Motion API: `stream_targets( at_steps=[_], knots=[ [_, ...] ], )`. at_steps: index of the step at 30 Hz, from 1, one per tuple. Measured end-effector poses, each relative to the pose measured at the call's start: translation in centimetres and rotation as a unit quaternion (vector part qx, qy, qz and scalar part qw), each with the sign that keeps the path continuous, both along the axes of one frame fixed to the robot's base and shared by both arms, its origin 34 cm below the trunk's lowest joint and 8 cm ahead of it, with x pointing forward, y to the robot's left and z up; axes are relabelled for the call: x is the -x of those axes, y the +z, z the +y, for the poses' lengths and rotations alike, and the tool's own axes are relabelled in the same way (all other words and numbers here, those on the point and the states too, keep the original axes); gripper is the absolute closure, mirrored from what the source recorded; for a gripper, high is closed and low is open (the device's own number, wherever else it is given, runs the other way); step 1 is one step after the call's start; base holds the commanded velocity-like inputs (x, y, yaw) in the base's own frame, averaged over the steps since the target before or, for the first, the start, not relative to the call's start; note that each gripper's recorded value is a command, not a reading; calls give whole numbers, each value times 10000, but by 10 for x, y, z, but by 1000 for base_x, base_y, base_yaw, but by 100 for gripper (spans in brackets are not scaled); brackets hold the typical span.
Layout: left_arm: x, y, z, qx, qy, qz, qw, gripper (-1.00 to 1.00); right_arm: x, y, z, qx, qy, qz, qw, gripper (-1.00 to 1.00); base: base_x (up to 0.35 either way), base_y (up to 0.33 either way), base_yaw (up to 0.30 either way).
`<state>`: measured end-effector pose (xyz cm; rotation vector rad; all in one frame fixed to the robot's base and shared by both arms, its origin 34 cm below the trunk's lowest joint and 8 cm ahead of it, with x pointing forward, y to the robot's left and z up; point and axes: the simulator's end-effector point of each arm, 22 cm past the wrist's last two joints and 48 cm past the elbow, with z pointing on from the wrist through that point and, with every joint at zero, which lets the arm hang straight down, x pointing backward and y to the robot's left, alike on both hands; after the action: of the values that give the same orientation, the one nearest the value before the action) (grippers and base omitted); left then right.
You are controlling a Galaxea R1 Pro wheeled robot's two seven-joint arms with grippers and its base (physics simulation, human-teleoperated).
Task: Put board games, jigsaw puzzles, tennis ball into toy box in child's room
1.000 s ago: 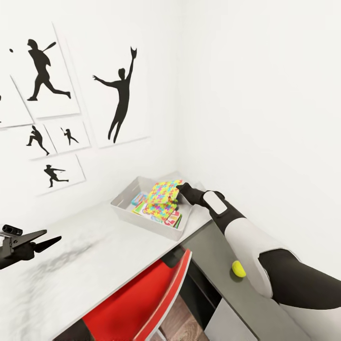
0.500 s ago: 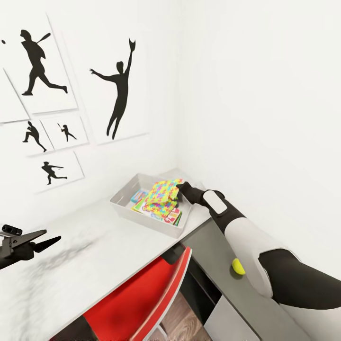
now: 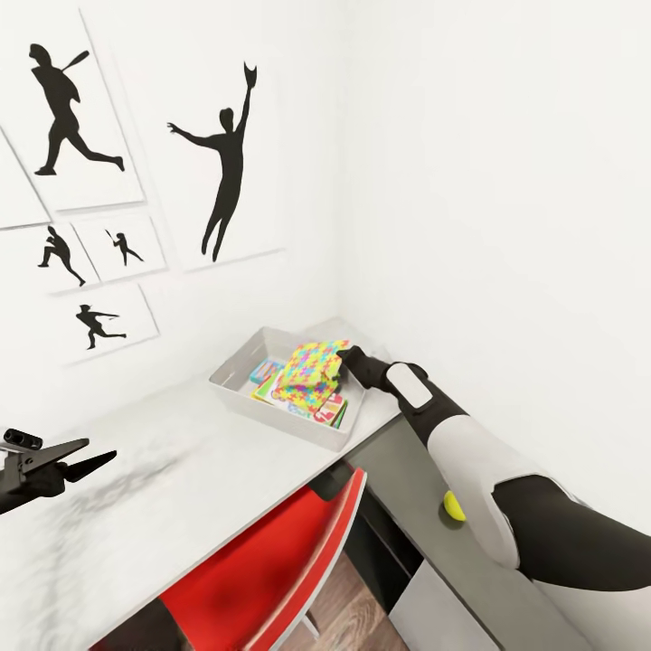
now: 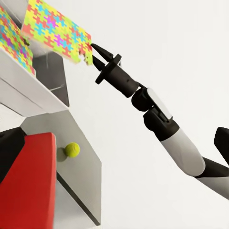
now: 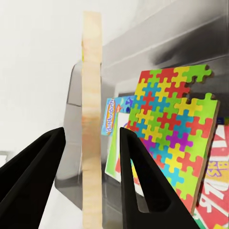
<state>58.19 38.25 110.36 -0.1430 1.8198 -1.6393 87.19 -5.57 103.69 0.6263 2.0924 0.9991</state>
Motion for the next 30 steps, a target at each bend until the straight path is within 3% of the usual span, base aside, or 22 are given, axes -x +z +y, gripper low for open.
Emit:
stream_targets(
  at_steps=[5, 15, 30],
  knots=[
    [0, 4, 6, -103, 11, -28, 9999, -100, 7, -6, 3, 77, 174, -40, 9998, 100, 0, 0, 0],
    [0, 5, 9, -153, 15, -26, 9999, -100, 18, -9, 11, -187, 413, 3, 9990, 100, 0, 0, 0],
    [0, 5, 10, -164, 12, -22, 9999, -100, 16, 1, 9, -226, 440, -128, 9987, 100, 0, 0, 0]
  ],
)
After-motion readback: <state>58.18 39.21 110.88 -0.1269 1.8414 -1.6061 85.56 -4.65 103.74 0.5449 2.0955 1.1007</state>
